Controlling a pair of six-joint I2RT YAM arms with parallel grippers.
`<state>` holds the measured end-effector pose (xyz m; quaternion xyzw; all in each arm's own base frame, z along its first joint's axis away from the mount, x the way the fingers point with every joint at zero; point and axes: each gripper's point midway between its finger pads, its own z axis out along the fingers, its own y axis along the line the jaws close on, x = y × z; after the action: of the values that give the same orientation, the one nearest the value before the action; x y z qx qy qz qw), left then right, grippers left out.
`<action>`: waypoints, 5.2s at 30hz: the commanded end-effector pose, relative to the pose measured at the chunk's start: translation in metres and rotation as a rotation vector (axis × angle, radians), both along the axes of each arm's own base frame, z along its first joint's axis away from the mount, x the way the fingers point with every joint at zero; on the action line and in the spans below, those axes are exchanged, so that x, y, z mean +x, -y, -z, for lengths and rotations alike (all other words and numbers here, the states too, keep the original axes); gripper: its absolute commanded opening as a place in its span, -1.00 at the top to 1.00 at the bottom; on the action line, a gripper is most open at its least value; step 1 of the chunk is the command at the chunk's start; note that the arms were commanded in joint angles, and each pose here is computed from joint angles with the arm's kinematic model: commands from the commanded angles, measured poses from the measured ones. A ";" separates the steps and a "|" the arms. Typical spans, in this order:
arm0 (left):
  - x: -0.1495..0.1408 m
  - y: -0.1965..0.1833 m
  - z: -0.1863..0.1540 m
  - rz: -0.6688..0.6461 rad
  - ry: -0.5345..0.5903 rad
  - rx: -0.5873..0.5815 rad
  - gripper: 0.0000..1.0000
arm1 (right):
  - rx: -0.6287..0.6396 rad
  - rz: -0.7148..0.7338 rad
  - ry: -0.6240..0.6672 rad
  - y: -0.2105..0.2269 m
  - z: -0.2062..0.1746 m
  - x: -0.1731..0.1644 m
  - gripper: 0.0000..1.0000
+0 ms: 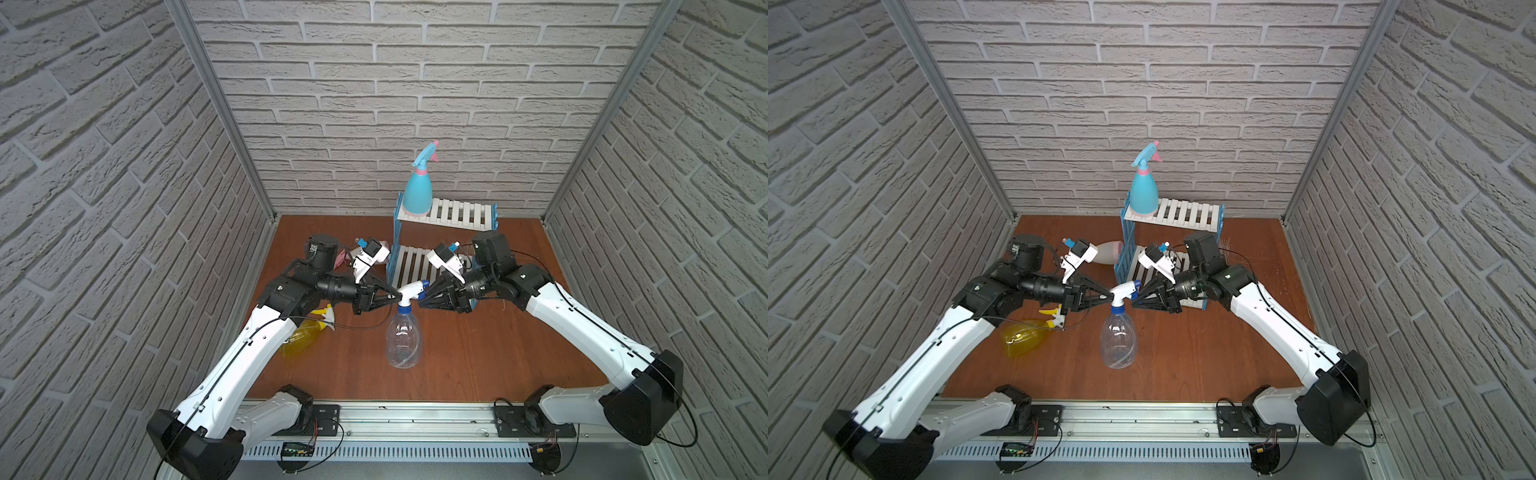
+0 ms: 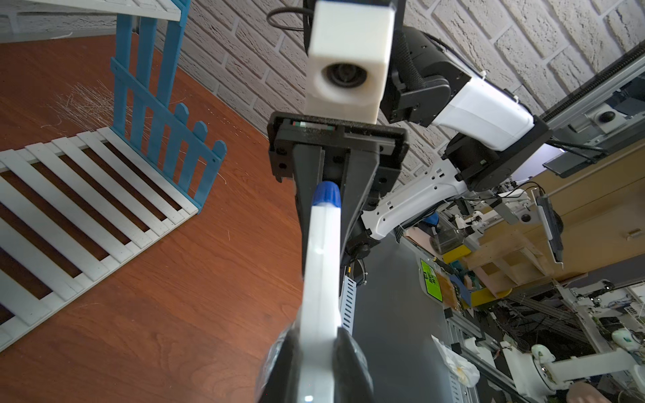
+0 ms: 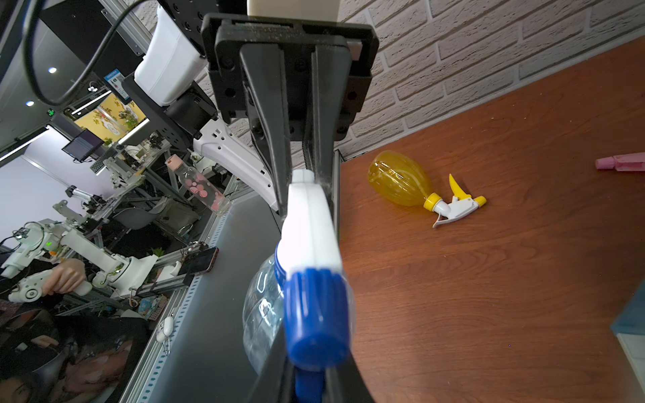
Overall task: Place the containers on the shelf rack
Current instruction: 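Pick up a container from the center of the board, then place the container on the shelf, then pick up a container from the center of the board.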
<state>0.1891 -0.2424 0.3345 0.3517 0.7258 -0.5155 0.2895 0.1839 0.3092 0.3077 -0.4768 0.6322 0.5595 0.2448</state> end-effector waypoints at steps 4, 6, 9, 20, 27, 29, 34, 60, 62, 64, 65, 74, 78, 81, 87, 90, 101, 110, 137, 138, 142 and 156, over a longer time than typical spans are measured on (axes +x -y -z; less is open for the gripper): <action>0.016 -0.007 0.007 -0.129 0.094 0.032 1.00 | -0.017 0.189 0.102 0.005 -0.003 0.026 -0.87; 0.027 -0.012 0.016 -0.212 0.124 0.068 1.00 | -0.022 0.248 0.132 0.009 -0.004 0.031 -0.99; 0.042 -0.016 0.034 -0.332 0.193 0.141 1.00 | -0.028 0.360 0.189 0.019 -0.006 0.040 -0.99; 0.107 -0.013 0.043 -0.726 0.428 0.228 1.00 | 0.044 0.940 0.411 0.100 -0.009 0.073 -0.99; 0.146 -0.001 0.048 -0.809 0.480 0.237 1.00 | 0.064 1.038 0.444 0.122 -0.004 0.068 -0.99; 0.158 0.003 0.048 -0.826 0.485 0.232 1.00 | 0.068 1.047 0.444 0.125 -0.002 0.067 -0.99; 0.177 0.011 0.052 -0.845 0.497 0.213 1.00 | 0.074 1.066 0.457 0.129 -0.003 0.066 -0.99; 0.257 0.029 0.077 -0.857 0.563 0.225 1.00 | 0.071 1.099 0.479 0.137 -0.004 0.065 -0.99; 0.261 0.031 0.080 -0.855 0.566 0.233 1.00 | 0.068 1.104 0.481 0.138 -0.003 0.065 -0.99; 0.264 0.034 0.081 -0.853 0.567 0.229 1.00 | 0.067 1.109 0.484 0.139 -0.002 0.065 -0.99; 0.265 0.035 0.082 -0.855 0.567 0.229 1.00 | 0.065 1.111 0.485 0.140 -0.001 0.065 -0.99; 0.275 0.043 0.098 -0.861 0.565 0.253 1.00 | 0.051 1.119 0.496 0.143 0.002 0.064 -0.99; 0.275 0.050 0.104 -0.842 0.563 0.257 1.00 | 0.052 1.128 0.504 0.146 0.002 0.063 -0.99; 0.276 0.050 0.108 -0.843 0.564 0.262 1.00 | 0.051 1.132 0.507 0.148 0.002 0.062 -0.99; 0.276 0.051 0.117 -0.834 0.550 0.274 1.00 | 0.044 1.137 0.511 0.149 0.004 0.061 -0.99; 0.275 0.049 0.119 -0.835 0.547 0.283 0.97 | 0.041 1.141 0.510 0.150 0.004 0.062 -0.99; 0.268 0.045 0.116 -0.834 0.553 0.285 0.41 | 0.046 1.147 0.511 0.151 0.003 0.061 -0.99; 0.261 0.043 0.110 -0.826 0.558 0.279 0.13 | 0.044 1.148 0.505 0.151 0.005 0.062 -0.99; 0.140 -0.125 0.087 -1.009 0.022 0.439 -0.44 | -0.012 1.045 0.459 0.133 0.009 0.059 -0.99; 0.134 -0.141 0.097 -1.048 -0.047 0.466 -0.46 | -0.027 1.018 0.443 0.128 0.014 0.059 -0.99; 0.111 -0.201 0.140 -1.213 -0.339 0.523 -0.54 | -0.054 0.947 0.369 0.110 0.033 0.062 -0.99; 0.042 -0.315 0.206 -1.723 -0.740 0.490 -0.97 | -0.149 0.824 0.326 0.068 0.082 0.063 -0.99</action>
<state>0.2462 0.0660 0.1491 -0.3883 0.8784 -0.0464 0.2748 0.2484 0.2307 0.2230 -0.2659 0.7748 0.2818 0.4995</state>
